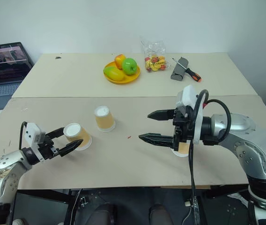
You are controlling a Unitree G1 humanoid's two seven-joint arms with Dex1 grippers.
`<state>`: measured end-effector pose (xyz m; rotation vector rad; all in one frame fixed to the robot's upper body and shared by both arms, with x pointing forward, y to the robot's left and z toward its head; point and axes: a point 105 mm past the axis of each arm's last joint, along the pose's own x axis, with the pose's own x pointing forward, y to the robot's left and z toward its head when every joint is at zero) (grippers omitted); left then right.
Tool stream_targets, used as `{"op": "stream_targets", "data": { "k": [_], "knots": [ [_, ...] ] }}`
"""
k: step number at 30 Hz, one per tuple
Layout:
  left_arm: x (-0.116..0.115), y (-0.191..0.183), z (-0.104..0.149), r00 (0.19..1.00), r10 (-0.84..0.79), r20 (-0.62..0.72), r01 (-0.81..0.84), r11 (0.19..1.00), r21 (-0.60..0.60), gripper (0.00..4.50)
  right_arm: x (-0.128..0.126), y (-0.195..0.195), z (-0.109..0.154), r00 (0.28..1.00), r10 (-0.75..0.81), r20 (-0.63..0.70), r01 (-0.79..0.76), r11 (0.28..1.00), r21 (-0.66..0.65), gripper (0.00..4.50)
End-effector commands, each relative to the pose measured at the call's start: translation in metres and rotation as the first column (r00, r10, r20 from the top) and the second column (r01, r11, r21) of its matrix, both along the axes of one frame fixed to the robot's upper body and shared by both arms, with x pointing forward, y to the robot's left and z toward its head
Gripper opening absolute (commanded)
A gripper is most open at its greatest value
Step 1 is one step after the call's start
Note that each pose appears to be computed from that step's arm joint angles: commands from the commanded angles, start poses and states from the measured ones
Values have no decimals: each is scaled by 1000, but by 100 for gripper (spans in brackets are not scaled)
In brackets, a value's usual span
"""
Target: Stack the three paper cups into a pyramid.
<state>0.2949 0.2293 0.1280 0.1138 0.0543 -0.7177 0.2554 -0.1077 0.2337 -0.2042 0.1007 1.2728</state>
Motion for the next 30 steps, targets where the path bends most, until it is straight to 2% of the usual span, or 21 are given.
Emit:
{"op": "stream_targets", "data": {
  "k": [1, 10, 13, 15, 16, 22, 25, 30],
  "knots": [
    [6, -4, 12, 998, -21, 59, 20, 1000, 24, 450, -4, -3, 10, 999, -14, 50, 14, 1000, -1, 449],
    [12, -5, 18, 996, -39, 76, 36, 998, 46, 450, -3, -4, 9, 997, -36, 63, 36, 999, 6, 449],
    [13, -4, 19, 996, -39, 79, 36, 998, 44, 375, -2, -5, 9, 997, -45, 67, 45, 999, 7, 450],
    [14, -4, 19, 996, -39, 77, 36, 998, 43, 287, -1, -5, 9, 996, -48, 68, 48, 999, 6, 450],
    [14, -4, 19, 996, -40, 77, 37, 998, 44, 265, -1, -5, 9, 996, -48, 68, 48, 999, 7, 450],
    [13, -10, 23, 994, -77, 79, 72, 996, 58, 264, -1, -5, 8, 996, -54, 67, 54, 999, 5, 450],
    [3, -33, 25, 980, -187, 72, 181, 980, 80, 264, 0, -6, 8, 996, -60, 69, 60, 998, 2, 450],
    [-21, -87, 18, 908, -419, 19, 416, 904, 100, 264, 2, -7, 8, 995, -74, 70, 74, 997, 3, 450]
  ]
}}
